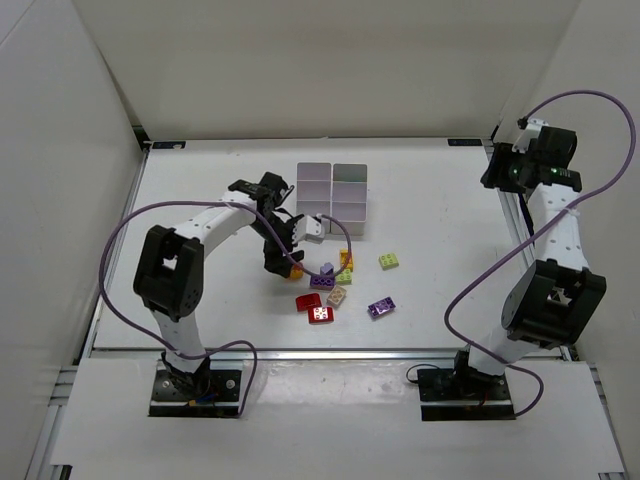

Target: Sort the legos into containers by color

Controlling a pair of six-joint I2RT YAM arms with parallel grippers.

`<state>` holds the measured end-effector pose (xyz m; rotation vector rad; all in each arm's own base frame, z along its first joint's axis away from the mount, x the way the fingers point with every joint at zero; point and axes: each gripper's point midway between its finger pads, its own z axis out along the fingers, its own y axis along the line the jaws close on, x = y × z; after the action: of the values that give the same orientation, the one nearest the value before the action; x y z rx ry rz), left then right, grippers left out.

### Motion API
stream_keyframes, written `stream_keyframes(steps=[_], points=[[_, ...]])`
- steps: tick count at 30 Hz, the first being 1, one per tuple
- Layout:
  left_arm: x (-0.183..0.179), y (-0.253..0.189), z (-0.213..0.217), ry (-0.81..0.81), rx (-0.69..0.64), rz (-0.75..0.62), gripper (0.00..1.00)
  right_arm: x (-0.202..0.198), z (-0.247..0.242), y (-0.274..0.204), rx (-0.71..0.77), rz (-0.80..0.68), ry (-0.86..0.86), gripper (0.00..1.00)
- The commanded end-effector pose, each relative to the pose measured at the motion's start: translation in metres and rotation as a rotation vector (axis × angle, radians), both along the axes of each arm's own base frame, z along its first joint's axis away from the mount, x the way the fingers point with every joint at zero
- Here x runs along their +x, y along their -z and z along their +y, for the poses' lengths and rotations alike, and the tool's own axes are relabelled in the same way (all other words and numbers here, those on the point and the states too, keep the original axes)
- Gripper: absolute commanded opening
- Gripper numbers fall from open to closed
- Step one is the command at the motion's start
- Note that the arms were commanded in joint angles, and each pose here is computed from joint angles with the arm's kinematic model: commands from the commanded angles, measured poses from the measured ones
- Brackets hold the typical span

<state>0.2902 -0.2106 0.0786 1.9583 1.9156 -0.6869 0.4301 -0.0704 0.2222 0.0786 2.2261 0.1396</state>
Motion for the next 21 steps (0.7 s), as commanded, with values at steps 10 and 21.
stream_keyframes(steps=[10, 21], points=[[0.007, 0.029, 0.0, 0.054, 0.079, -0.039, 0.83, -0.003, 0.009, -0.015, 0.019, -0.061, -0.023, 0.59], [0.023, 0.044, 0.003, 0.019, 0.112, -0.094, 0.76, -0.004, 0.008, -0.009, 0.022, -0.052, -0.023, 0.6]])
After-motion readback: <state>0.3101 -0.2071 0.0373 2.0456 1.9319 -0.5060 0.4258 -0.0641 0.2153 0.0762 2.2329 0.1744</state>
